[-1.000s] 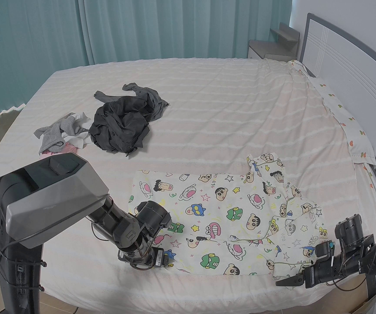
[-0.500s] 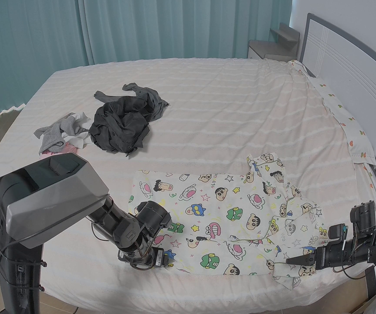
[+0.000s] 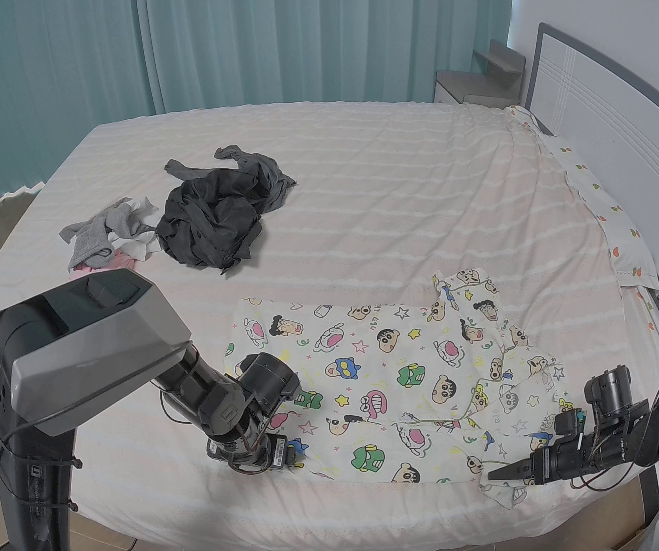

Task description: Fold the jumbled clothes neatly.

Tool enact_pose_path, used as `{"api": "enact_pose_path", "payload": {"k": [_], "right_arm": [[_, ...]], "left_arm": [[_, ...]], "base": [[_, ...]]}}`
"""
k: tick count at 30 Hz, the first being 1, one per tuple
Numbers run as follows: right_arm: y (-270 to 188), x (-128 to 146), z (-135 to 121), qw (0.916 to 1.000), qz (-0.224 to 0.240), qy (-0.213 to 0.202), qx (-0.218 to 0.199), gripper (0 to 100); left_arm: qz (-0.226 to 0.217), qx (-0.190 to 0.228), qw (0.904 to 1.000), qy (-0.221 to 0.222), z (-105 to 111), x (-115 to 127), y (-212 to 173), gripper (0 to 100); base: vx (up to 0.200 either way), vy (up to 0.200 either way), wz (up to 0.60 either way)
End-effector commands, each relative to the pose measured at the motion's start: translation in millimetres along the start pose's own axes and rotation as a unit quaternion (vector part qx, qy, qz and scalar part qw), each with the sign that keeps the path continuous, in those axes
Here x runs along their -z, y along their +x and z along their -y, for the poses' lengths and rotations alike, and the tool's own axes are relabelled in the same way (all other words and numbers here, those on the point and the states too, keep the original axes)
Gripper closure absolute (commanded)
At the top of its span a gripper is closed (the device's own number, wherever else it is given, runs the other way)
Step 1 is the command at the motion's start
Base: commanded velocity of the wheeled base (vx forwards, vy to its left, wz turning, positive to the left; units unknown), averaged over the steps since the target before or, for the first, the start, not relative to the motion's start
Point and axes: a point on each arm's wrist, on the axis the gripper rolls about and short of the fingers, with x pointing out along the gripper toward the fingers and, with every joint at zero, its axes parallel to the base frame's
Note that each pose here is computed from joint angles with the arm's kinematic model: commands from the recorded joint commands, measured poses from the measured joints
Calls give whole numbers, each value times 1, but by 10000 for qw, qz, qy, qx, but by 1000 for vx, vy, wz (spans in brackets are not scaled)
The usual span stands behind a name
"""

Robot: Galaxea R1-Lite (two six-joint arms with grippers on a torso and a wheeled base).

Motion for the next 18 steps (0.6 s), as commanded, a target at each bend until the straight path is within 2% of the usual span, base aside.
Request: {"api": "enact_pose_path", "payload": {"k": [1, 5, 12, 14, 16, 18], "right_arm": [[6, 9, 11, 9992, -252, 241, 219, 0], [4, 15, 14, 9986, -359, 274, 265, 0], [-8, 23, 10, 9992, -268, 195, 219, 0], [-13, 25, 7, 9995, -192, 154, 174, 0], [-24, 28, 2, 9999, 10, 30, 108, 0], [-31, 25, -2, 9995, 297, -52, 70, 0]], "left_arm": [[-2, -9, 10000, 0, 0, 1, 0, 0], [-2, -9, 10000, 0, 0, 1, 0, 0], [12, 45, 9999, -142, -1, -1, -2, 0], [28, 195, 9995, -243, -1, -3, -8, 0], [187, 675, 9960, -556, -7, -11, -38, 0], [330, 884, 9932, -678, -10, -12, -57, 0]], "base": [[0, 0, 0], [0, 0, 0], [0, 0, 0], [0, 0, 0], [0, 0, 0], [0, 0, 0]]}}
